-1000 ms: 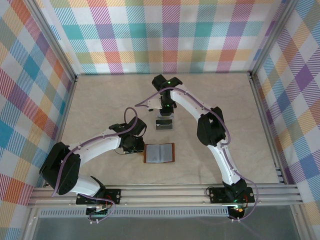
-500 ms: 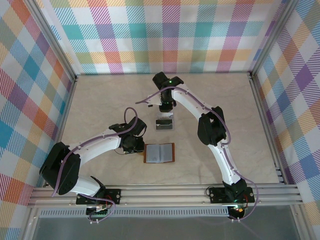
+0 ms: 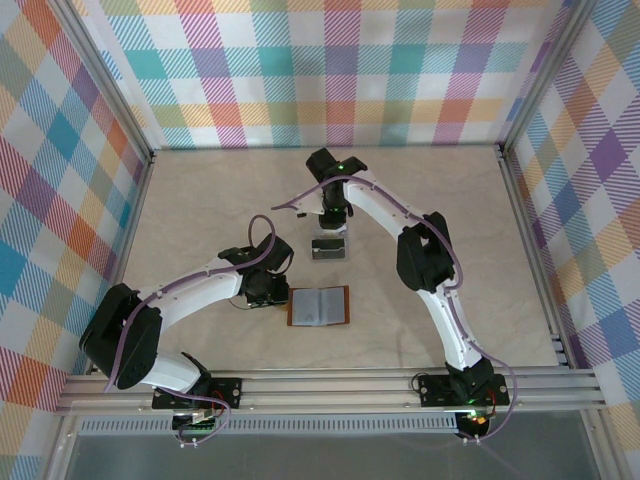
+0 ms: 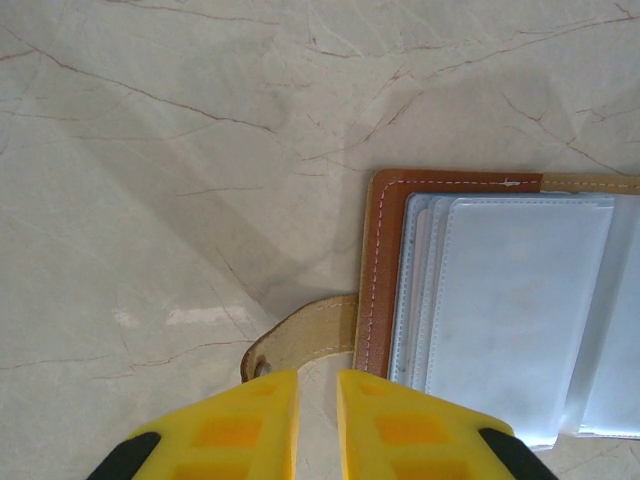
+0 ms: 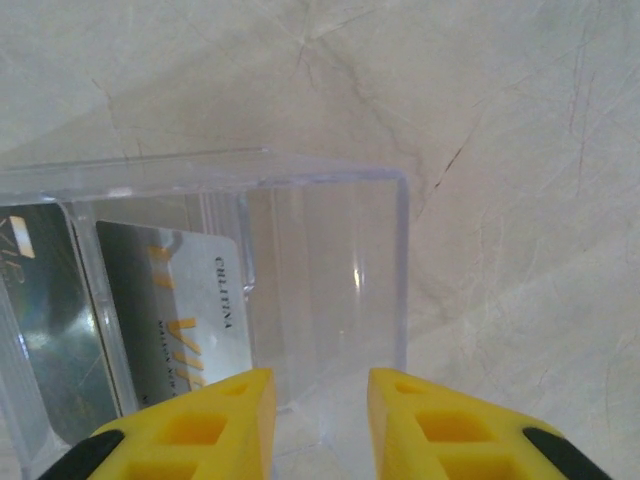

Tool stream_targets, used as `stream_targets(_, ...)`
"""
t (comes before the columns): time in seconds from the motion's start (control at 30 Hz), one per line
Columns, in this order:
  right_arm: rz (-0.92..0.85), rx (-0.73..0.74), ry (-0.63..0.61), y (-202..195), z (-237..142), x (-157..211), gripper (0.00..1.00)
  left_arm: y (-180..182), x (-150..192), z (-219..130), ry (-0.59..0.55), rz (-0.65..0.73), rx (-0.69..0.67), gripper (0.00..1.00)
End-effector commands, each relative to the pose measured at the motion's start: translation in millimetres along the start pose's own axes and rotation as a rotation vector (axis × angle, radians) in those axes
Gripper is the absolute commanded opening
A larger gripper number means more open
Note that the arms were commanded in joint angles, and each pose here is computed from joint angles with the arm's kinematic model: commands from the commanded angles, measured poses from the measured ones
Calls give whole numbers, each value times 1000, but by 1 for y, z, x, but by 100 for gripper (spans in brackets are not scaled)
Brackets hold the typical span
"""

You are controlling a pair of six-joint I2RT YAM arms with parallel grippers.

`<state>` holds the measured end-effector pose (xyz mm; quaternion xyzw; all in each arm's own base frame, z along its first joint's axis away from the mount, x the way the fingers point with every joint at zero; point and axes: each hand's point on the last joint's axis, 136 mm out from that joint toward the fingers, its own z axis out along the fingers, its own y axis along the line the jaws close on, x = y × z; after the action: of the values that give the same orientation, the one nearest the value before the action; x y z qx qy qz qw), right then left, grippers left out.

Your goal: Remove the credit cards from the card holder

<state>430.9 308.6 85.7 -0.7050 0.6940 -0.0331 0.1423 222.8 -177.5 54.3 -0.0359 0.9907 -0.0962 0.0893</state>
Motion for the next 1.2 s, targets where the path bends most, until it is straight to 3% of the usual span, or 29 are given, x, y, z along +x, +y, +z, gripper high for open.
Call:
stream_targets(0.0, 72, 58, -88, -10, -41, -10, 32, -1, -5, -1, -7, 3, 6, 18)
stream_targets(0.1, 170, 90, -146, -14, -59, -16, 34, -1, -8, -1, -14, 3, 10, 18)
stream_targets(0.2, 330, 131, -216, -20, -73, -22, 43, -4, -10, 0, -15, -2, 34, 18)
stream_targets(0.43, 700, 16, -363, 8, -94, -28, 34, -18, -10, 7, 21, -26, 146, 15)
stream_targets(0.6, 1001, -194, -454, 43, -101, -37, 28, -18, -9, 11, 39, -24, 141, 12)
stream_targets(0.9, 1341, -624, -429, 114, -87, -49, 18, -14, 0, 25, 90, -20, 132, 9)
stream_targets(1.17, 1431, -749, -355, 163, -71, -54, 16, -12, 7, 36, 126, -24, 129, 8)
